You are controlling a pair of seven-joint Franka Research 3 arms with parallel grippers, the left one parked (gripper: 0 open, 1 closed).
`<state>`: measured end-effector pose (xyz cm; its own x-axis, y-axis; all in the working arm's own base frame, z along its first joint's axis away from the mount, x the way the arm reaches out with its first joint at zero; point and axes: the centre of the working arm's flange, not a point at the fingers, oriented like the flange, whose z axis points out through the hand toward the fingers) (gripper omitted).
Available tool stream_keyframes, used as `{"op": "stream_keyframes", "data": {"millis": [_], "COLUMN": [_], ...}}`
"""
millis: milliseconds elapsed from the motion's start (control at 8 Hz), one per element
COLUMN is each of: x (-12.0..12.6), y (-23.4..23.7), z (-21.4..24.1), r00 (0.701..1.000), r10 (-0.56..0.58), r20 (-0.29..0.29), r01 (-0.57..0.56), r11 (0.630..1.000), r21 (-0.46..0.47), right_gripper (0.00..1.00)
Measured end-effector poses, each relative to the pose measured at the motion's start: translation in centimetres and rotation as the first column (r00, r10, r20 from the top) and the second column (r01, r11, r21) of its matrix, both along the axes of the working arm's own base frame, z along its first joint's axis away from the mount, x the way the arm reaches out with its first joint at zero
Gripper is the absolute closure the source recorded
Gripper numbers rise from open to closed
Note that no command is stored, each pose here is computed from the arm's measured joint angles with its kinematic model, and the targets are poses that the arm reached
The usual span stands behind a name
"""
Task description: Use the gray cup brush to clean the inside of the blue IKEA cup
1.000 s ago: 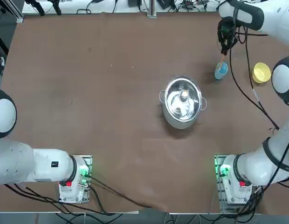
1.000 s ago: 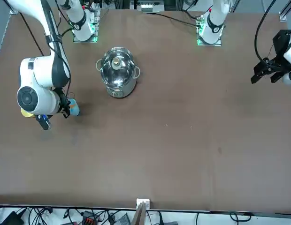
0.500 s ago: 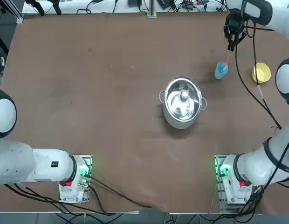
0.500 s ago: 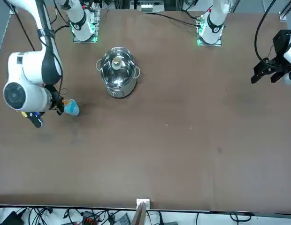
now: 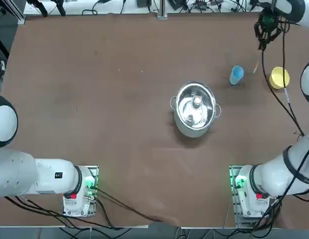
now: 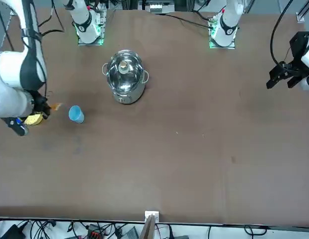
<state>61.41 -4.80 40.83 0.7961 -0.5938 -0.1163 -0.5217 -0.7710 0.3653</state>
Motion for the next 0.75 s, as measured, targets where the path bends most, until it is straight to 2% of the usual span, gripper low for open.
{"op": "stream_keyframes", "data": {"millis": [250,750], "x": [-0.1,-1.2], "y": [-2.1,-3.8], "z": [-1.4,-6.8], "r00": [0.998,0.98], "r10": [0.06,0.186], "r20": [-0.018,-0.077], "r01": [-0.062,-0.198], "r11": [0.994,0.952], "r21": [-0.093,-0.232], "right_gripper": [0.96,0.96]}}
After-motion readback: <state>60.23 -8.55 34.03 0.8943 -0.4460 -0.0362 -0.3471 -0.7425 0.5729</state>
